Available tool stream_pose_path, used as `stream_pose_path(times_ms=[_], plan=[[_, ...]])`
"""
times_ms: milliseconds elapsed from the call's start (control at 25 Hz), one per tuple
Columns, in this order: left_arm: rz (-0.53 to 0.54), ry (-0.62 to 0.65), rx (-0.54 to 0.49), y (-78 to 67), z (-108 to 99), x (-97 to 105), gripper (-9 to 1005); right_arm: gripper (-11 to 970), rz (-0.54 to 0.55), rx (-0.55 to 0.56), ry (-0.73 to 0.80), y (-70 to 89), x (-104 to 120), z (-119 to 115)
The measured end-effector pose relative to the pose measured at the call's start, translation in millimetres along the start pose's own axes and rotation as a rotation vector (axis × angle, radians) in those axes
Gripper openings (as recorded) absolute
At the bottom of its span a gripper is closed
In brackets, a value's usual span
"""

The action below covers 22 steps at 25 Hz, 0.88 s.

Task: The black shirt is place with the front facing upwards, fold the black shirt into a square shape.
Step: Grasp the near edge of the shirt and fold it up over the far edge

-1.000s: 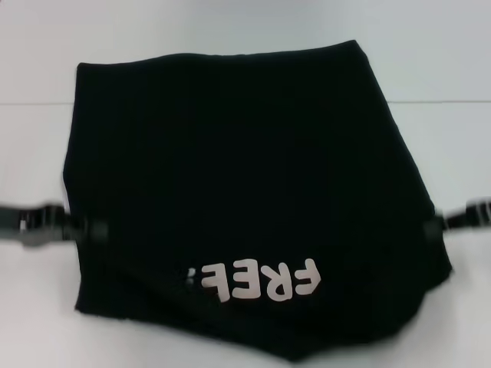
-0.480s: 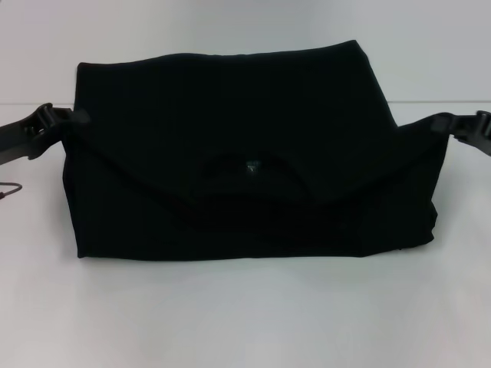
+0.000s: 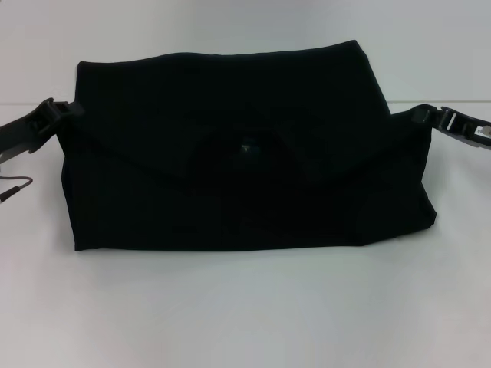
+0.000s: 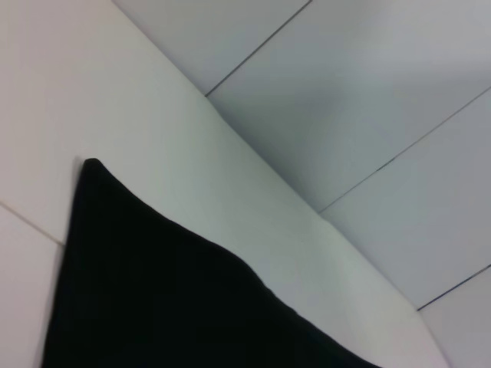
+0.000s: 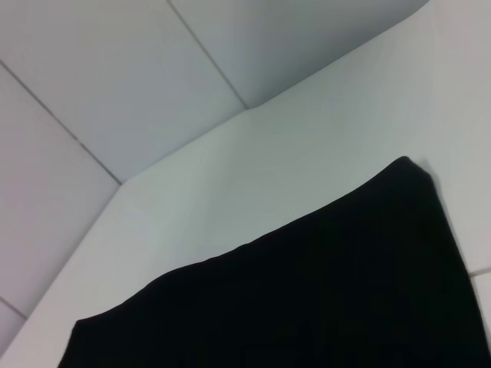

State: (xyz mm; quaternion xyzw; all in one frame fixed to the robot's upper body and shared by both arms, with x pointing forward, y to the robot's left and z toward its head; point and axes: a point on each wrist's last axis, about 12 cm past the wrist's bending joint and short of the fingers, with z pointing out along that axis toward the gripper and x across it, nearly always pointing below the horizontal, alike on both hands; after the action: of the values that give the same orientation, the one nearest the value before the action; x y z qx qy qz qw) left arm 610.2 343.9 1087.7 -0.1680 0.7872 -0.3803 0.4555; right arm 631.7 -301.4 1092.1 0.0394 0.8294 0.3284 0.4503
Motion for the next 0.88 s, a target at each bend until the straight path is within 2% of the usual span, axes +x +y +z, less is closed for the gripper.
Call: stream_pose_path(times_ms=[320,600,640,880], plan=[[0.065,0.011,-0.041,-2.7,15,13,14,63,-0.03,0.082,-0.013,2.4,4,15],[0.077,-0.008,-0.128,0.6,25,25,16,64,-0.119,0.102,-0.04,1.8,8,18],[0.076,-0.009,-0.133,1.0,26,26,77,64,-0.122,0.101,-0.042,1.5,9,18],[0.055,-0.002,-0.146,9.4,18,31,389,237,-0.089,0.103,-0.06,-7.2,12,8]])
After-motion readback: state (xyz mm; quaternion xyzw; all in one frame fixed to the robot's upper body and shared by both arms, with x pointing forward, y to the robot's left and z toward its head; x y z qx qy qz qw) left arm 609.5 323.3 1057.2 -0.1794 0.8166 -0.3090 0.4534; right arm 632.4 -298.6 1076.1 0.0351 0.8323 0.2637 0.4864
